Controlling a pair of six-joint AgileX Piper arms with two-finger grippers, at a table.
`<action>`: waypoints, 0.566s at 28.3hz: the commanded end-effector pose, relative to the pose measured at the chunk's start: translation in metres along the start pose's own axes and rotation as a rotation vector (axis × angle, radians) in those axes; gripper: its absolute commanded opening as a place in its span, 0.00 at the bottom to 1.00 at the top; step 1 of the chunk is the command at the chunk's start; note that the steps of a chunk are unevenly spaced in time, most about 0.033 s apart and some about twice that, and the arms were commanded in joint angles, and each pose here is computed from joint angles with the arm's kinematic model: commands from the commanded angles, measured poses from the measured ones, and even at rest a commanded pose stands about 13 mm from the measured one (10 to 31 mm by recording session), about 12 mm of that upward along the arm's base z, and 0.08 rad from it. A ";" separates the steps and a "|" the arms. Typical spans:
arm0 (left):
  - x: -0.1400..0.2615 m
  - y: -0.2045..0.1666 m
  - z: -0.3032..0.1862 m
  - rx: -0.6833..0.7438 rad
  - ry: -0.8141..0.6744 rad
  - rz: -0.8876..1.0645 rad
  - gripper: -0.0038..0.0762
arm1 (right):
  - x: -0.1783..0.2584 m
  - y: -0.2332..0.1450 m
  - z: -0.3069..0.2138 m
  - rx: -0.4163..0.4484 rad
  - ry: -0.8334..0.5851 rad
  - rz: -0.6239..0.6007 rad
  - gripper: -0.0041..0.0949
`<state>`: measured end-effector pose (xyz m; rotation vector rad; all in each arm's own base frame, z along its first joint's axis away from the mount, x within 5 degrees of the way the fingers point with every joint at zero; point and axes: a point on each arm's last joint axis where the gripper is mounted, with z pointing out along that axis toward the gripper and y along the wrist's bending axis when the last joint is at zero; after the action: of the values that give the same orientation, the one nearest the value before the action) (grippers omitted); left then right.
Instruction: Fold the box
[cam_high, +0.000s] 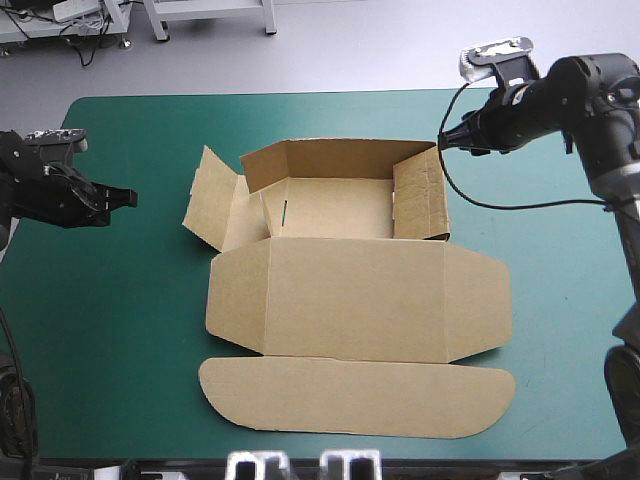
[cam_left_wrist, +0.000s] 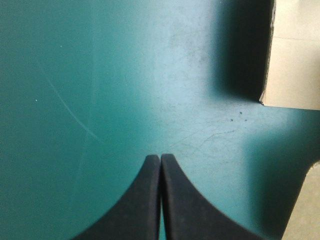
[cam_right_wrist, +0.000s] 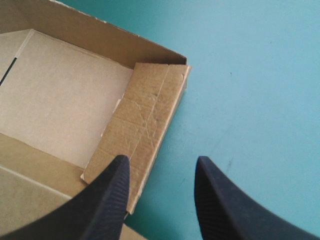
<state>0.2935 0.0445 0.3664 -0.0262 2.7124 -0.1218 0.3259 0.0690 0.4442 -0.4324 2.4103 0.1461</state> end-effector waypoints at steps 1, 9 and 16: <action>0.005 -0.009 -0.026 0.028 -0.048 -0.005 0.04 | 0.015 0.000 -0.021 0.024 -0.007 0.033 0.45; 0.023 -0.025 -0.062 0.095 -0.155 -0.004 0.04 | 0.021 -0.003 0.058 -0.027 0.079 0.098 0.45; 0.031 -0.029 -0.076 0.095 -0.194 0.004 0.04 | 0.020 -0.004 0.113 -0.087 0.117 0.129 0.45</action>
<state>0.2486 0.0273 0.4108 -0.0153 2.5426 -0.1998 0.3779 0.0826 0.3310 -0.3431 2.6479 0.2429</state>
